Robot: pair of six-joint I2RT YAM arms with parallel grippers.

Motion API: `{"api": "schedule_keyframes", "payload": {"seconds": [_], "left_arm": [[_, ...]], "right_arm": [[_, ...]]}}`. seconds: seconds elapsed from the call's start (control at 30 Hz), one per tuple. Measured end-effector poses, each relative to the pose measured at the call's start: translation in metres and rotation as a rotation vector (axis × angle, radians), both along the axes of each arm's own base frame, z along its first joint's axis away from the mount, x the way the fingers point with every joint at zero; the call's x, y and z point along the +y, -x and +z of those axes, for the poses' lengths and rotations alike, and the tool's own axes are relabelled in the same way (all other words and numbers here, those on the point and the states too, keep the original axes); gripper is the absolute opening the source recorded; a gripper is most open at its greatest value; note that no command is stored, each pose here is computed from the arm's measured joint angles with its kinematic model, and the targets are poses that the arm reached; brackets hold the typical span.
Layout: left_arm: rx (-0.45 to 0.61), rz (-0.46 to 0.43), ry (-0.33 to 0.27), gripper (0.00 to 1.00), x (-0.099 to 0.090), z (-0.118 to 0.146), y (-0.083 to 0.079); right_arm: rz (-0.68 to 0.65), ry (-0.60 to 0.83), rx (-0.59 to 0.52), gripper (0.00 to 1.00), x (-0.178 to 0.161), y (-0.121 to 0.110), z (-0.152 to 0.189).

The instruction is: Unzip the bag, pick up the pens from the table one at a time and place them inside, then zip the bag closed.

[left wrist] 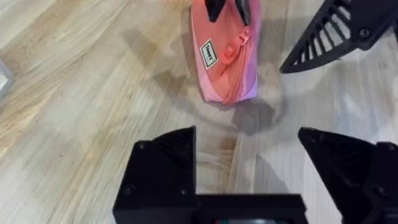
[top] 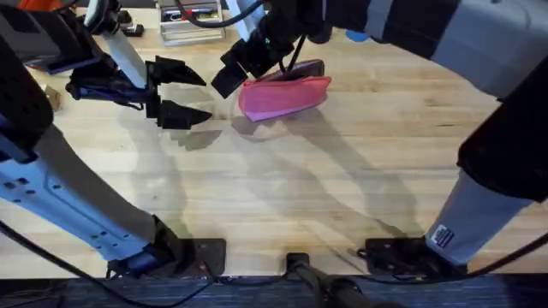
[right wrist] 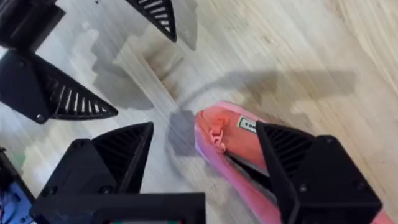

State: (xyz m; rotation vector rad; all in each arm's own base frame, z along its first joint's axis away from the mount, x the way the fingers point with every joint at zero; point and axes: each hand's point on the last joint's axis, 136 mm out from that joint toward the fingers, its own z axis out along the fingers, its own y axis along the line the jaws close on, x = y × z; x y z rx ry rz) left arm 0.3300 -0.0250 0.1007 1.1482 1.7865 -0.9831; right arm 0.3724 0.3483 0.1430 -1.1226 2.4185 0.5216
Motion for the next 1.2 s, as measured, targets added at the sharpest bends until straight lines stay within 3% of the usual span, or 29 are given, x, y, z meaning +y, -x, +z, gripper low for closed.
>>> {"api": "schedule_keyframes", "payload": {"seconds": [0.27, 0.37, 0.47, 0.57, 0.73, 0.87, 1.03, 1.2], "left_arm": [[-0.002, -0.003, 0.0, 0.993, 0.0, 0.0, 0.001], [-0.002, -0.003, 0.0, 0.993, 0.0, 0.0, 0.001], [-0.002, -0.003, 0.0, 0.993, 0.0, 0.0, 0.001], [-0.002, -0.003, 0.0, 0.993, 0.0, 0.0, 0.001], [-0.002, -0.003, 0.0, 0.993, 0.0, 0.0, 0.001], [-0.002, -0.003, 0.0, 0.993, 0.0, 0.0, 0.001], [-0.001, -0.003, 0.001, 0.993, 0.0, 0.0, 0.001], [0.0, -0.003, 0.001, 0.993, 0.0, 0.0, 0.001]], "right_arm": [[0.0, 0.028, 0.036, 0.993, 0.001, -0.001, -0.023], [0.0, 0.038, 0.048, 0.948, 0.001, -0.001, -0.03], [0.0, 0.042, 0.054, 0.809, 0.0, 0.0, -0.031], [0.0, 0.056, 0.059, 0.597, -0.003, 0.002, -0.033], [-0.005, 0.064, 0.052, 0.326, -0.004, 0.0, -0.033], [-0.002, 0.059, 0.052, 0.151, -0.003, 0.001, -0.033], [-0.002, 0.054, 0.045, 0.041, -0.001, -0.001, -0.032], [-0.002, 0.053, 0.044, 0.031, -0.001, -0.001, -0.032]]}}
